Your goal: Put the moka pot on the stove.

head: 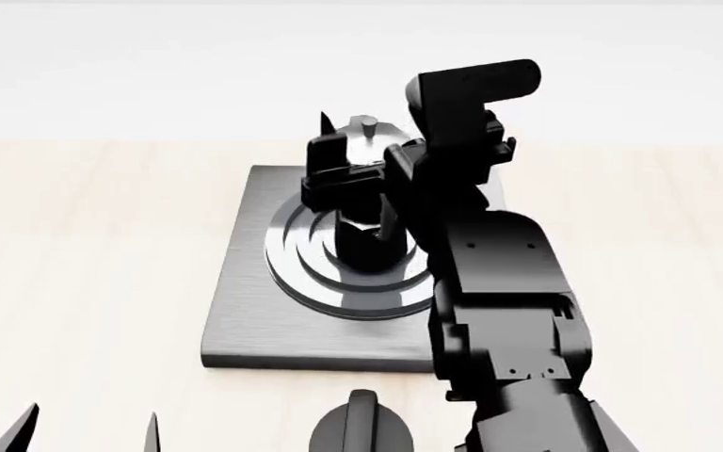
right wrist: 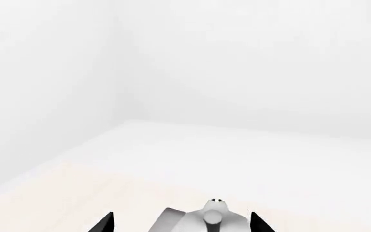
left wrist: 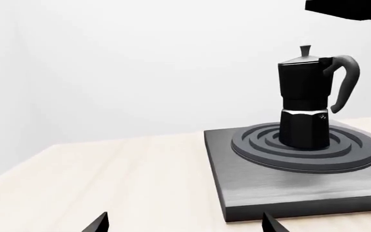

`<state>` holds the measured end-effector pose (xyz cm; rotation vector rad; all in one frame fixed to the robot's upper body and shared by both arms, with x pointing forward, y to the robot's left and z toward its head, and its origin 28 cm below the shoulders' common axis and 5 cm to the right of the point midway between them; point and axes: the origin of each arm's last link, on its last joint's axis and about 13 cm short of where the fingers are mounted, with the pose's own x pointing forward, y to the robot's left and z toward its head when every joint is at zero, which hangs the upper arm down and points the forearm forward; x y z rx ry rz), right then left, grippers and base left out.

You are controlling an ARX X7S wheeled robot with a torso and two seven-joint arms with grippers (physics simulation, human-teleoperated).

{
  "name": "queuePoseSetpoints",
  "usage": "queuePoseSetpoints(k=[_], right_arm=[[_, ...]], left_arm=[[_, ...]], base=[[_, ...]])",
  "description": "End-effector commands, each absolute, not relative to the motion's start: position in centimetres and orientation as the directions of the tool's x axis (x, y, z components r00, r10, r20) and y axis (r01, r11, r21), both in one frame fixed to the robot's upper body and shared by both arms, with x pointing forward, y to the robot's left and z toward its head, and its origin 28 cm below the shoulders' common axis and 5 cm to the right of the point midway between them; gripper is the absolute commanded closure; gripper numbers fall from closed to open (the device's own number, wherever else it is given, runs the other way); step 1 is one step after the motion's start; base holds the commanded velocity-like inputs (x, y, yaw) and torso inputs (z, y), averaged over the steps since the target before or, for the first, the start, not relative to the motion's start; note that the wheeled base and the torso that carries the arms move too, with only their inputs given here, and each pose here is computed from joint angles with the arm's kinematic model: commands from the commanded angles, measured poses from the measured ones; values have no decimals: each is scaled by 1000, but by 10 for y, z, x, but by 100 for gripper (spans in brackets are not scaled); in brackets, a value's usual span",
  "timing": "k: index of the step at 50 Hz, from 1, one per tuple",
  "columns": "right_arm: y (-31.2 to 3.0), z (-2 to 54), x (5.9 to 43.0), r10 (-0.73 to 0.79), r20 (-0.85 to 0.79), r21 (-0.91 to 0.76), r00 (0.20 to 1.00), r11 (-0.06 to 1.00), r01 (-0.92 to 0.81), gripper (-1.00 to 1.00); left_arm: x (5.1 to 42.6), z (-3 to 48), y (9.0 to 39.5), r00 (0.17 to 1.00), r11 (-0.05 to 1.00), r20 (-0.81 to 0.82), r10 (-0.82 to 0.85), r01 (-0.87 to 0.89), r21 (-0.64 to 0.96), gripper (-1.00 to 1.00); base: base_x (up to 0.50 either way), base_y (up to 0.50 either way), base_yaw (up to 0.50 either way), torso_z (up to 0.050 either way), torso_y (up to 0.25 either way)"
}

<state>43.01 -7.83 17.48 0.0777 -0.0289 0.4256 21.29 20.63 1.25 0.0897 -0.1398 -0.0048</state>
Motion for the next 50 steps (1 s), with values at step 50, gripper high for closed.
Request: queuePoseSetpoints(k=[50], right_arm=[[-94,190,343,421,316,-48,850,902,-429,-100]], left_arm=[[214,13,206,986,997,166,-4,-10,80,-100]], base=[[0,0,0,0,0]])
